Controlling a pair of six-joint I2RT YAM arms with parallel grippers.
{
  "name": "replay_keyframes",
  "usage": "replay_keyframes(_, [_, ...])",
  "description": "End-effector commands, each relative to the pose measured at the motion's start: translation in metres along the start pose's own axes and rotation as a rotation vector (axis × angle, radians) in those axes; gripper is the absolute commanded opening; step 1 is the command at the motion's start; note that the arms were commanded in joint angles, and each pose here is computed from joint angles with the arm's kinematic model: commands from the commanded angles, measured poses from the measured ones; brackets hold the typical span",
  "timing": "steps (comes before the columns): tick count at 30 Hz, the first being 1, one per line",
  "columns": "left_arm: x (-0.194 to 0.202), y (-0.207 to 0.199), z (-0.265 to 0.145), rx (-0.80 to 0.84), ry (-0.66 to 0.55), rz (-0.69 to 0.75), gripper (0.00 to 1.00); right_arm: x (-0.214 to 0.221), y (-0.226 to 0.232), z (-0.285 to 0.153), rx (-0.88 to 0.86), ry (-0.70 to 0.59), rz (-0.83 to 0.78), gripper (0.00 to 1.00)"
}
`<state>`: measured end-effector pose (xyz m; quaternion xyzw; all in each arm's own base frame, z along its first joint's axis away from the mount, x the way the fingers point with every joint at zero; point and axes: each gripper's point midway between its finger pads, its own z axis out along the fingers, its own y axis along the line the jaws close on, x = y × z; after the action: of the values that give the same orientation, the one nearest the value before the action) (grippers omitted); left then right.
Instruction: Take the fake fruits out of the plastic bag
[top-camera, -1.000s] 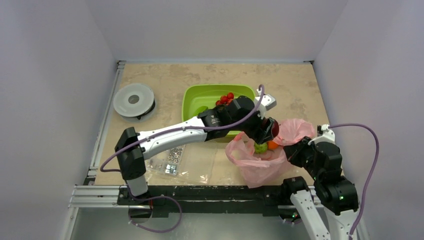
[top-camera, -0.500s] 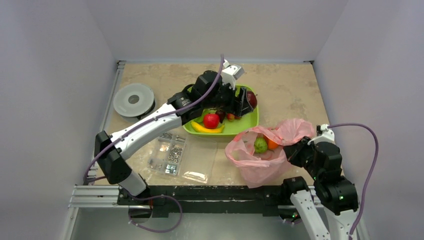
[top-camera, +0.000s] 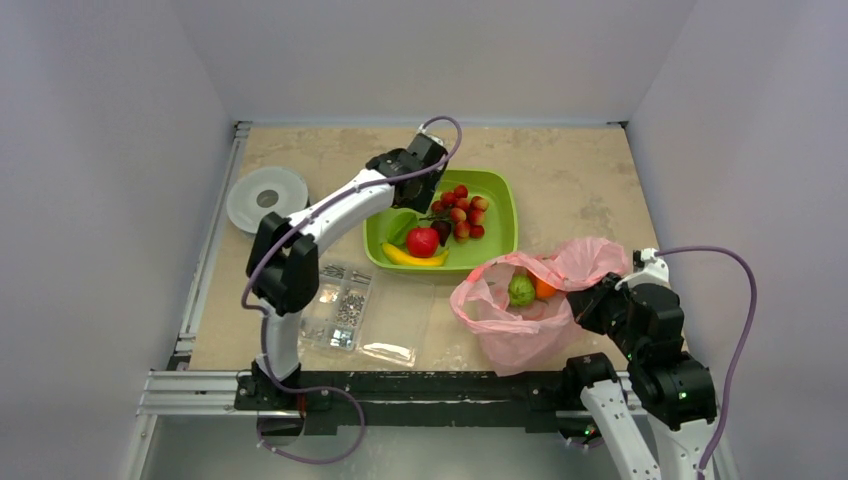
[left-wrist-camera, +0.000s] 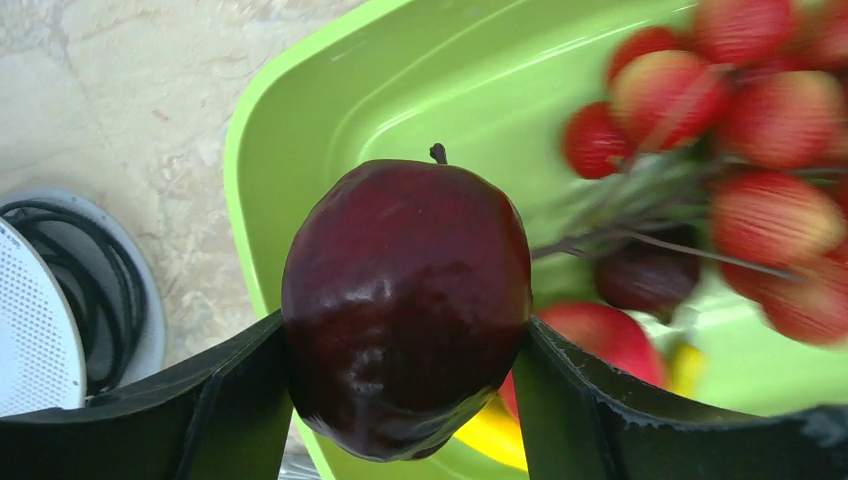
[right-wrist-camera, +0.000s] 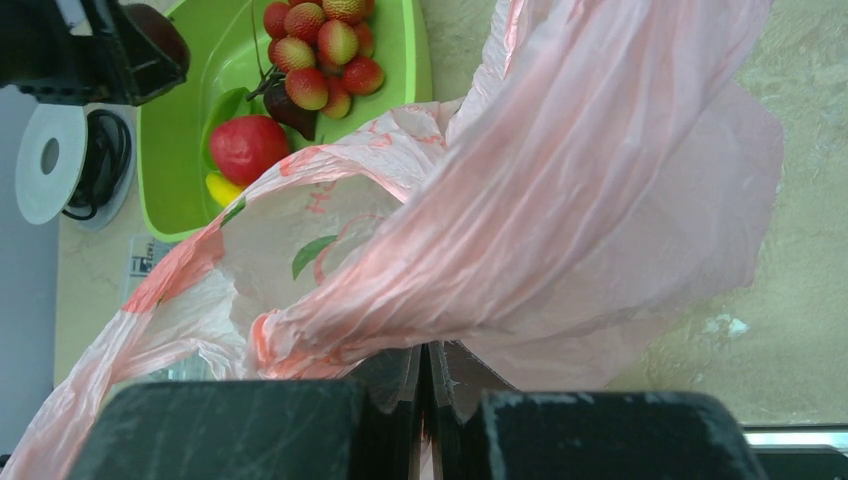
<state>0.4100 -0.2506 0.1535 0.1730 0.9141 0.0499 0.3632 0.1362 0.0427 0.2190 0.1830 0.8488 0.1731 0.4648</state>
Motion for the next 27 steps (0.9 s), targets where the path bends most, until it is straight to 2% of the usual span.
replay_keyframes(1, [-0.003,0.037,0.026,-0.126,0.059,0.073,0.0,-0.006,0.004,0.003,-0.019,-0.025,-0.014,0.0])
replay_keyframes(14, [0.017,0.037,0.067,-0.094,0.196,0.213,0.0,-0.006,0.002,0.005,-0.01,-0.026,-0.013,0.0])
replay_keyframes(20, [0.027,0.032,0.074,-0.058,0.257,0.269,0.4,-0.007,0.002,0.004,-0.006,-0.029,-0.012,0.0])
replay_keyframes(26, [0.032,0.031,0.073,-0.039,0.276,0.273,0.64,-0.007,0.0,0.004,-0.002,-0.033,-0.012,0.0])
replay_keyframes(27, [0.032,0.032,0.072,-0.042,0.276,0.273,0.77,-0.007,0.0,0.004,-0.001,-0.034,-0.013,0.0])
